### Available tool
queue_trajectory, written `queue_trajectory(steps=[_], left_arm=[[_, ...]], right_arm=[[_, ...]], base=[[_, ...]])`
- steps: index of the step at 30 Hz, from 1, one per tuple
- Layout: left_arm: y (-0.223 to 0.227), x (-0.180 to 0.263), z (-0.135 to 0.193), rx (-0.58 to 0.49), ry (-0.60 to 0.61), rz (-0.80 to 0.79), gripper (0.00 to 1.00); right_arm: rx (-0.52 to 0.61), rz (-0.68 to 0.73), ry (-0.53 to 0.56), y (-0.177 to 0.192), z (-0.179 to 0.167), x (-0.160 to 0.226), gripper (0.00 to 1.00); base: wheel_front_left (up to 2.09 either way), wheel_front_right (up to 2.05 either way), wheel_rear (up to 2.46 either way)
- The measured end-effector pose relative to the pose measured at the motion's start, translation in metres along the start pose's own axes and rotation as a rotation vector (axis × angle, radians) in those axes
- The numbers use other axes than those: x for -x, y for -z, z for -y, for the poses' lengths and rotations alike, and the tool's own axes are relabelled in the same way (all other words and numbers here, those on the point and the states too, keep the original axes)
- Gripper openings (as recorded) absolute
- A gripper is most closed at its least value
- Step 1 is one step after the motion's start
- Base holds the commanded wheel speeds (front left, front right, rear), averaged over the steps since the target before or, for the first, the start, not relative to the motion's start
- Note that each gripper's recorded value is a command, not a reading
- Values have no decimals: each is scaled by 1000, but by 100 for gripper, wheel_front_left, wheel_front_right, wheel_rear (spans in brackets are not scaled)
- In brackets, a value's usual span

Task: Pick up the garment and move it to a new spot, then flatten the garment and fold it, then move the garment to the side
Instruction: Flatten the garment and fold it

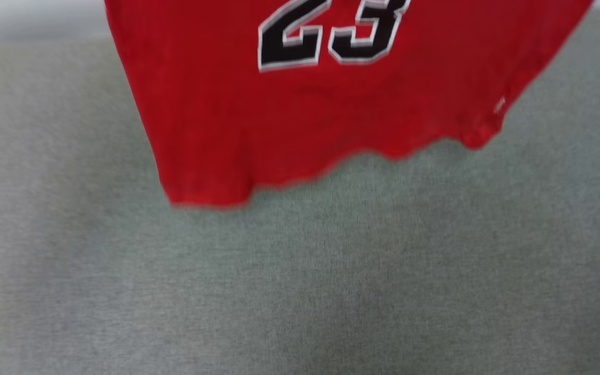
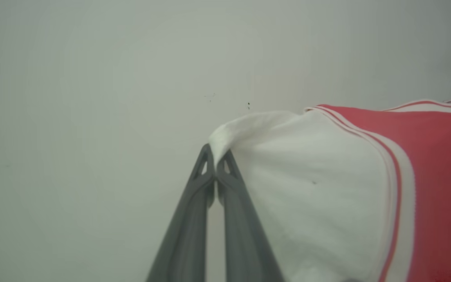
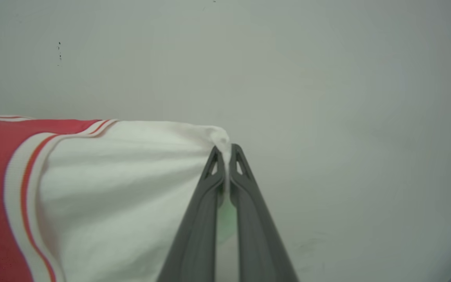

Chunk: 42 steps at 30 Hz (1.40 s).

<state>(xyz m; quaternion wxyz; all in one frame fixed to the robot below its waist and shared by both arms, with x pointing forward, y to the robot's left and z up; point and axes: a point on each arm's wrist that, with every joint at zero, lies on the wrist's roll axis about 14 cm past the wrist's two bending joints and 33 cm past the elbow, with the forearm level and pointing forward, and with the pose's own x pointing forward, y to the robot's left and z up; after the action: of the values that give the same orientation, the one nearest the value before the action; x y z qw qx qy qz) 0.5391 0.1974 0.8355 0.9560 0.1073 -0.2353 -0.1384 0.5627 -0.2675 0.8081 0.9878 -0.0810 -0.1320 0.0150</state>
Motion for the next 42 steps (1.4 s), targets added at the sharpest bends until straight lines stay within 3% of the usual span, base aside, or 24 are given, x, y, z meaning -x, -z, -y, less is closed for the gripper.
queue_trajectory(steps=[12, 16, 23, 33, 37, 42], left_arm=[[83, -94, -20, 57, -103, 56, 0], [117, -107, -24, 56, -134, 57, 0], [184, -110, -5, 72, -99, -25, 0], [293, -40, 46, 145, -10, -294, 0], [318, 15, 74, 174, 52, -415, 0], [324, 87, 101, 234, 86, -545, 0]], right_arm=[[-61, -33, 86, 82, 5, -93, 0], [-82, -26, 105, 105, 1, -115, 0], [-131, -130, 66, 184, -31, -133, 0], [-180, -331, -15, 277, -81, -95, 0], [-207, -428, -49, 302, -92, -57, 0], [-231, -535, -49, 320, -79, 4, 0]], base=[[0, 0, 0], [0, 0, 0], [0, 0, 0], [0, 0, 0], [0, 0, 0], [0, 0, 0]])
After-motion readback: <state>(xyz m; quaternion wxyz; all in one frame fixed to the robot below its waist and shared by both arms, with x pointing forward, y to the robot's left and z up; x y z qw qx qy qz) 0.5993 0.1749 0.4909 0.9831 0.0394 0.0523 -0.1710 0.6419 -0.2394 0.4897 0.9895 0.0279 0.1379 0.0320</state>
